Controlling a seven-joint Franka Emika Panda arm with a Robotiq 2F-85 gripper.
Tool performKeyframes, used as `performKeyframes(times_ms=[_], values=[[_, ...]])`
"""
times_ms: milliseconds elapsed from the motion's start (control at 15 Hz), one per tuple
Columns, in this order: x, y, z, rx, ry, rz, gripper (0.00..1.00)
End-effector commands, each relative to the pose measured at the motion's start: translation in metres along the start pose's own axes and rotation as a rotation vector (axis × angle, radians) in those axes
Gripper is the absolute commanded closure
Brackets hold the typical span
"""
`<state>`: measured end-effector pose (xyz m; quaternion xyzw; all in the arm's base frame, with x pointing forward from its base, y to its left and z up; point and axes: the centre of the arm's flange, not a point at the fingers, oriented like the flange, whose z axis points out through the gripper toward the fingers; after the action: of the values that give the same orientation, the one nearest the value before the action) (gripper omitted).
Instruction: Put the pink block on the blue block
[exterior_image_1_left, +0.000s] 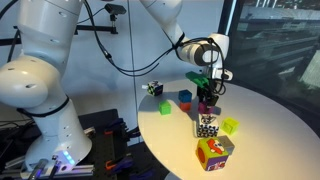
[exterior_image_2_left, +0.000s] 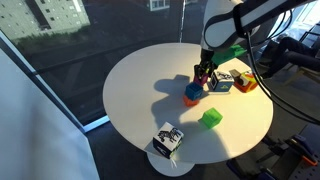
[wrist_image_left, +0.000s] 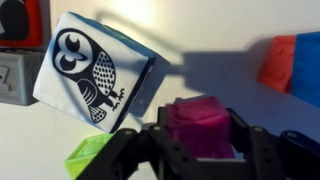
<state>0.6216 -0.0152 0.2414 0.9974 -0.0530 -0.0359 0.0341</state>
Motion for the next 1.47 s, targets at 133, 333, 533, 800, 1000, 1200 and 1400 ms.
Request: performKeyframes(times_ms=[133, 333, 533, 800, 1000, 1200, 1400], values=[[-0.004, -0.004, -0.039, -0.012, -0.034, 0.037, 0.67], [-0.006, -0.005, -0.055, -0.015, -0.042, 0.053, 0.67], [-0.01, -0.007, -0.068, -0.012, -0.041, 0.059, 0.67], [-0.016, -0.011, -0.086, -0.005, -0.022, 0.062, 0.67], [-0.02, -0.017, -0.098, 0.003, -0.017, 0.058, 0.67], [-0.027, -0.027, -0.107, 0.003, -0.012, 0.047, 0.67], [-0.032, -0.039, -0.113, 0.005, -0.012, 0.027, 0.67]])
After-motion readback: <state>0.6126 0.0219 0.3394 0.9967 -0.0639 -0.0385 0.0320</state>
